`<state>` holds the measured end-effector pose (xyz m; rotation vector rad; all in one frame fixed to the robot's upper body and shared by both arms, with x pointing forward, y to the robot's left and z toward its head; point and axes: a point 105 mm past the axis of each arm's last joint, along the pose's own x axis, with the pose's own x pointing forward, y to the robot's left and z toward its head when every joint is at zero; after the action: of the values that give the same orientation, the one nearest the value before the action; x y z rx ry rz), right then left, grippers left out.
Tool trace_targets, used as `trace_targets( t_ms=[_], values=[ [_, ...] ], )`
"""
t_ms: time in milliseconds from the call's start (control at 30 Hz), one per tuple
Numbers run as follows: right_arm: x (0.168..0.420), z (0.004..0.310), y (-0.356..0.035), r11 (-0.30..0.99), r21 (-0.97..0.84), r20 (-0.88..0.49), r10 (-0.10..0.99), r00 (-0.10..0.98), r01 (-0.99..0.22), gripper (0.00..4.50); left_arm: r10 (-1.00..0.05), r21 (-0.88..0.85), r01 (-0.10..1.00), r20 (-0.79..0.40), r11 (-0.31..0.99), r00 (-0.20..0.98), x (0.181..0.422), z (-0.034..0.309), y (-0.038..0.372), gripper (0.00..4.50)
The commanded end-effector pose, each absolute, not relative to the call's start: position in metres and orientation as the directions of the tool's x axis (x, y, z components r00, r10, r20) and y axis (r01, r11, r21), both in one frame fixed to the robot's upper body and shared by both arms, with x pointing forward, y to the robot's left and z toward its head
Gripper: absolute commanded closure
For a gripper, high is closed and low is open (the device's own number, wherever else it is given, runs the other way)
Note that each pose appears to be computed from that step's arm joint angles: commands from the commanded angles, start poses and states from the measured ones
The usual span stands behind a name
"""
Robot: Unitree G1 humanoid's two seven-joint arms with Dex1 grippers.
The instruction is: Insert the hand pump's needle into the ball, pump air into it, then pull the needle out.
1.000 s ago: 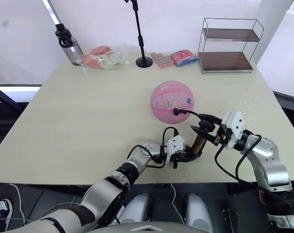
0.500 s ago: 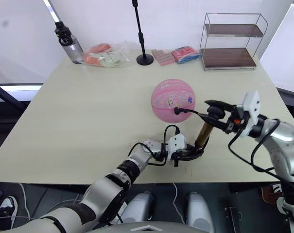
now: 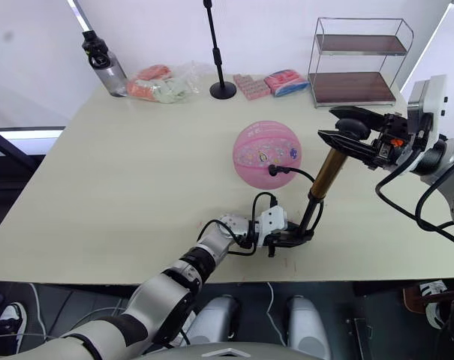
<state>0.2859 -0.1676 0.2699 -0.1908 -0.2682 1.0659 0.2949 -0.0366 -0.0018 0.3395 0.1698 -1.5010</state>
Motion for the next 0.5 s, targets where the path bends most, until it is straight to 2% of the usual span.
trace_targets(
  t_ms=[33, 133, 333, 500],
  values=[
    [0.284, 0.278, -0.178, 0.524, -0.350, 0.148, 0.849, 0.507, -0.776, 2.65, -0.877, 0.001, 0.999, -0.478, 0.042, 0.037, 0.276, -0.049, -0.006, 3.40],
    [0.288, 0.236, -0.180, 0.529, -0.282, 0.042, 0.841, 0.540, -0.801, 2.65, -0.877, 0.001, 0.999, -0.479, 0.043, 0.038, 0.277, -0.049, -0.005, 3.40],
    [0.288, 0.177, -0.172, 0.524, -0.176, -0.040, 0.842, 0.538, -0.833, 2.65, -0.876, 0.003, 0.999, -0.480, 0.044, 0.040, 0.277, -0.049, -0.005, 3.40],
    [0.284, 0.141, -0.165, 0.521, -0.112, -0.082, 0.843, 0.531, -0.846, 2.65, -0.875, 0.005, 0.999, -0.482, 0.045, 0.042, 0.278, -0.049, -0.005, 3.40]
  ],
)
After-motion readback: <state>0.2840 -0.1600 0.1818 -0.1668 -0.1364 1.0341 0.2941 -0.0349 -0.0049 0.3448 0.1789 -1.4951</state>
